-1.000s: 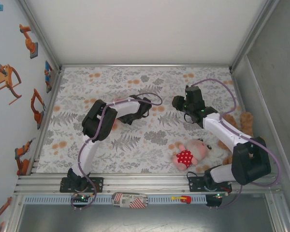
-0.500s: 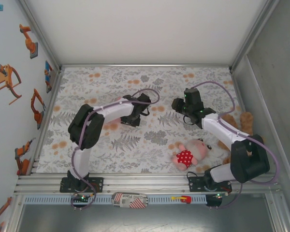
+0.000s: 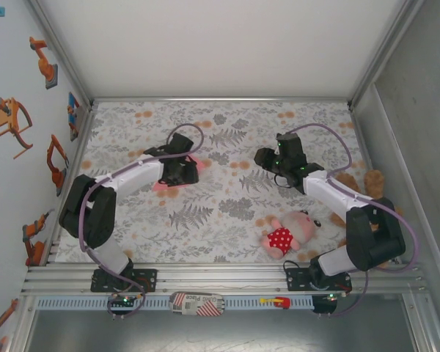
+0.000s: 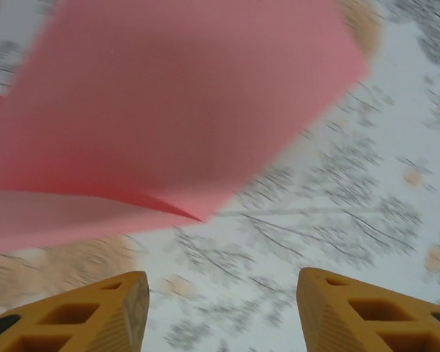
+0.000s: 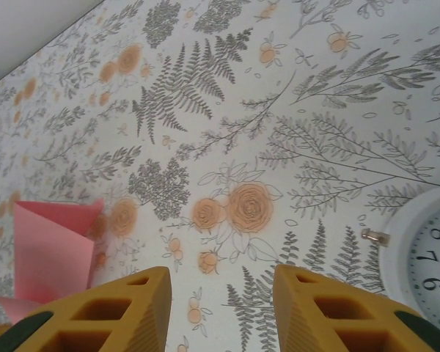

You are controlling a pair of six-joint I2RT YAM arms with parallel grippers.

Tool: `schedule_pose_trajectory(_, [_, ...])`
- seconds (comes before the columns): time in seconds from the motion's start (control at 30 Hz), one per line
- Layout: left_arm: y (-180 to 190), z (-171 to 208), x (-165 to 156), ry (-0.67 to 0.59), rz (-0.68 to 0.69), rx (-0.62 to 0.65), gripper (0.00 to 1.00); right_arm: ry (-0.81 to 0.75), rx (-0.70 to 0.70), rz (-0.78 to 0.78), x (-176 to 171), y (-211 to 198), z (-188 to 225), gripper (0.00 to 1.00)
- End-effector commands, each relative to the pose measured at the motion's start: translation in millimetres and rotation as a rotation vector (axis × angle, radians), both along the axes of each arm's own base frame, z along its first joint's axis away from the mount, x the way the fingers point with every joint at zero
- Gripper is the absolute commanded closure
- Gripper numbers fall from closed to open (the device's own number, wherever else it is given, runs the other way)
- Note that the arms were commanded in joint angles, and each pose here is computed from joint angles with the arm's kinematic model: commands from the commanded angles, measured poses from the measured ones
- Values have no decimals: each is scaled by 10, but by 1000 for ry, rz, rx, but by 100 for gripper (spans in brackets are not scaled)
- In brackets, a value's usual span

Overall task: Fold a paper plane with a square sheet of paper (pick it up from the middle)
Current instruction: Turn over the paper at the center of the table, then move the paper to the center of the table.

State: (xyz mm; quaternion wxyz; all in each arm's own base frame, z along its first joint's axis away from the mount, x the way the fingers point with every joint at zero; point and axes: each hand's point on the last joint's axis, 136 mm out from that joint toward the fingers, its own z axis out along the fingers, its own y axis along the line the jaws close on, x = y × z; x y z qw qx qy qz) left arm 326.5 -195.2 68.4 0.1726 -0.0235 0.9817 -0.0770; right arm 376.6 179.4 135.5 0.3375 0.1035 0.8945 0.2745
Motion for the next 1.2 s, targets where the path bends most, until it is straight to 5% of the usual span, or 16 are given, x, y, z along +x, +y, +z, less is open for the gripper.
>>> schedule_pose_trajectory(0.0, [185,0,161,-35,71,-11,40,18,37,13,0,52,-83,60])
schedule_pose_trajectory(0.2, [464,-171,419,-40,168,9,34,40,50,22,-5,86,-146,60])
schedule_pose_trajectory(0.53, [420,-493,541,26,218,-33,33,85,68,35,-33,135,-265,60])
schedule_pose_trajectory(1.03, [-252,-616,-93,207,316,-269,44,305,294,62,-294,734,-618,60])
schedule_pose_trajectory(1.17, [-398,-626,-226,229,395,-312,55,370,353,59,-418,980,-725,60])
